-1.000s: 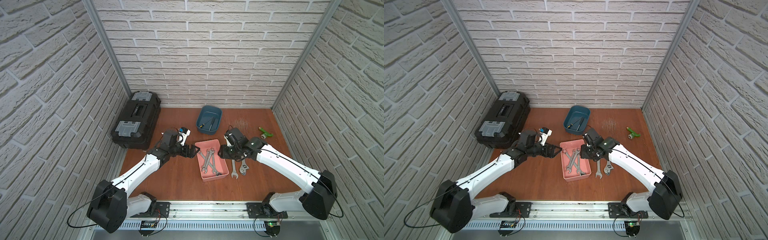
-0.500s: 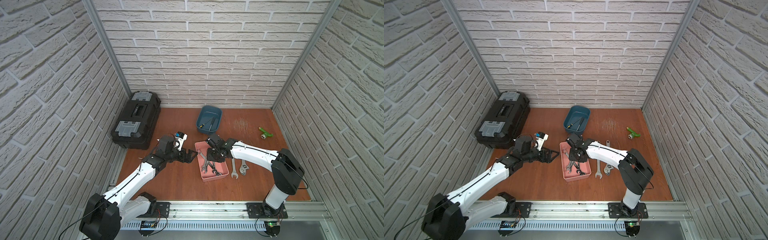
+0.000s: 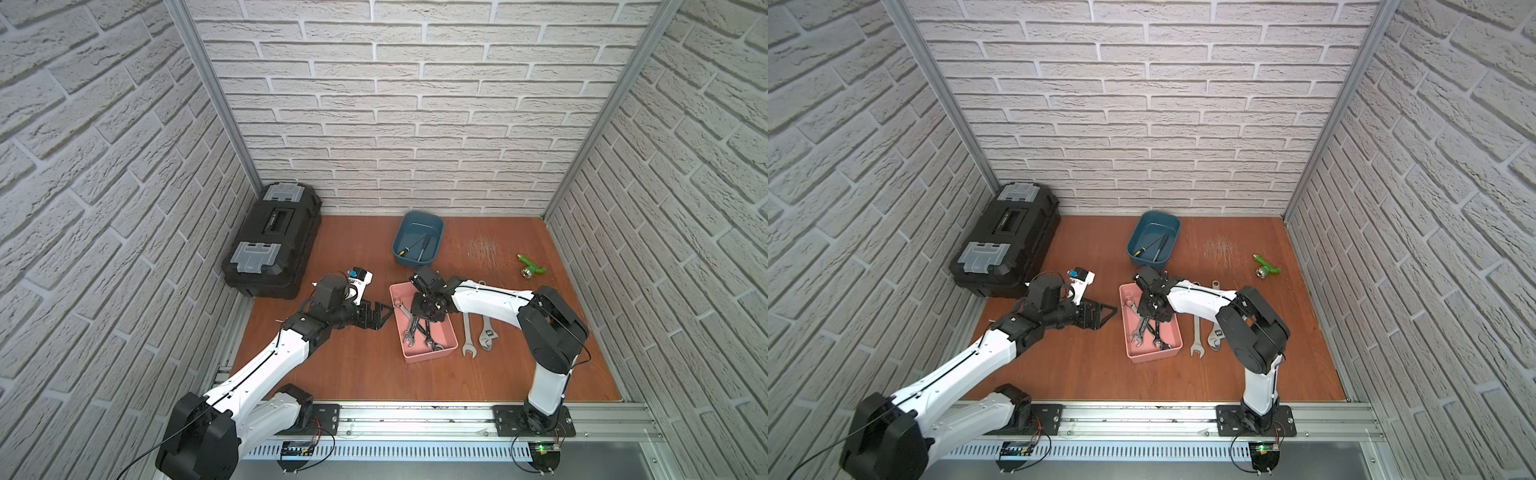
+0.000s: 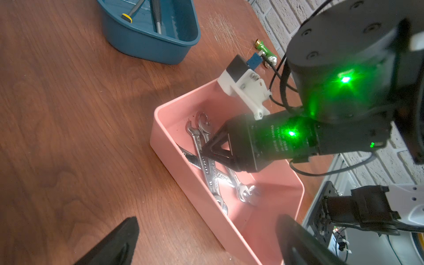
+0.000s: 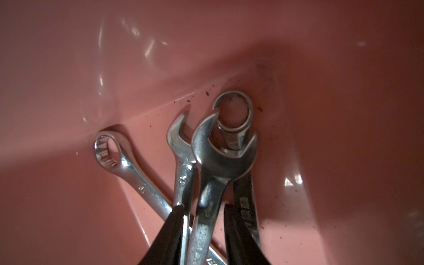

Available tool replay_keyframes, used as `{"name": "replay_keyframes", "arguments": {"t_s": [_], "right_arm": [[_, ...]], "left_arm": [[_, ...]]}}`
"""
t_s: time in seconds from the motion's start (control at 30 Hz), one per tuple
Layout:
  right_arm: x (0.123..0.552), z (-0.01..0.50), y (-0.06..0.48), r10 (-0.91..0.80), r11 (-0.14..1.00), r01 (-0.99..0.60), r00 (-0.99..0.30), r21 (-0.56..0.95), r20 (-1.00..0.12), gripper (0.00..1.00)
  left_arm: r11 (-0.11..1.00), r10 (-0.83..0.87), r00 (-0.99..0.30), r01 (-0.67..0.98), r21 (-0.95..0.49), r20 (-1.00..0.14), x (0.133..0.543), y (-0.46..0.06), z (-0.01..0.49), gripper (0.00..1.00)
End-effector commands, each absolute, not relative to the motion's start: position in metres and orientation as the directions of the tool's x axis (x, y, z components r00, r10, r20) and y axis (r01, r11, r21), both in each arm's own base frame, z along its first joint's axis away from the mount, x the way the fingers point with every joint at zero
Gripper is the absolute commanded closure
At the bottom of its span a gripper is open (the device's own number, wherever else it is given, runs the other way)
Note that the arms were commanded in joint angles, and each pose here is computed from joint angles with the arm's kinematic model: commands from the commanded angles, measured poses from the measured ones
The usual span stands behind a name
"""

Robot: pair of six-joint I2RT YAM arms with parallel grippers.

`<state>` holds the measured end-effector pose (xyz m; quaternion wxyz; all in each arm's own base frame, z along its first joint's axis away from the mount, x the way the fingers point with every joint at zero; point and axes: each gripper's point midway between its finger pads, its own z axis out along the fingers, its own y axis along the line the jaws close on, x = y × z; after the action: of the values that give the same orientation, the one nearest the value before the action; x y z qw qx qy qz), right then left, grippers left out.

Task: Take out the wrench from the storage box
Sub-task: Pick up the wrench from the storage box.

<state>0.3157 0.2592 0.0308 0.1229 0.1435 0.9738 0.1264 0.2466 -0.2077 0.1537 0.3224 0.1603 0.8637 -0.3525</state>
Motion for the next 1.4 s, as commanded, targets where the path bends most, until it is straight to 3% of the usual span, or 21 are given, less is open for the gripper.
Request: {"name": "replay_keyframes", "arguments": {"t_s": [0.0, 0.27, 0.7, 1.37], "right_arm": [[0.320, 0.023, 0.264, 0.338, 0.912, 0.270, -0.921, 0.310, -0.192, 0.65], [0.317, 0.013, 0.266, 0.362, 0.894, 0.292, -0.918, 0.339, -0.162, 0.75], [0.317, 0.057, 0.279, 0.343, 0.880, 0.224, -0.910, 0.420, -0.232, 0.91], [0.327, 0.088, 0.275, 0.301, 0.901, 0.152, -0.894, 0.406, -0.333, 0.95]], "left_arm": [[0.689, 0.038, -0.722, 0.520, -0.505, -0.691, 0.250, -0.207, 0.158, 0.02], [0.687, 0.034, -0.726, 0.516, -0.511, -0.687, 0.252, -0.206, 0.156, 0.02], [0.688, 0.032, -0.727, 0.515, -0.512, -0.686, 0.252, -0.203, 0.156, 0.02], [0.689, 0.030, -0.731, 0.510, -0.515, -0.682, 0.254, -0.203, 0.154, 0.02]]}}
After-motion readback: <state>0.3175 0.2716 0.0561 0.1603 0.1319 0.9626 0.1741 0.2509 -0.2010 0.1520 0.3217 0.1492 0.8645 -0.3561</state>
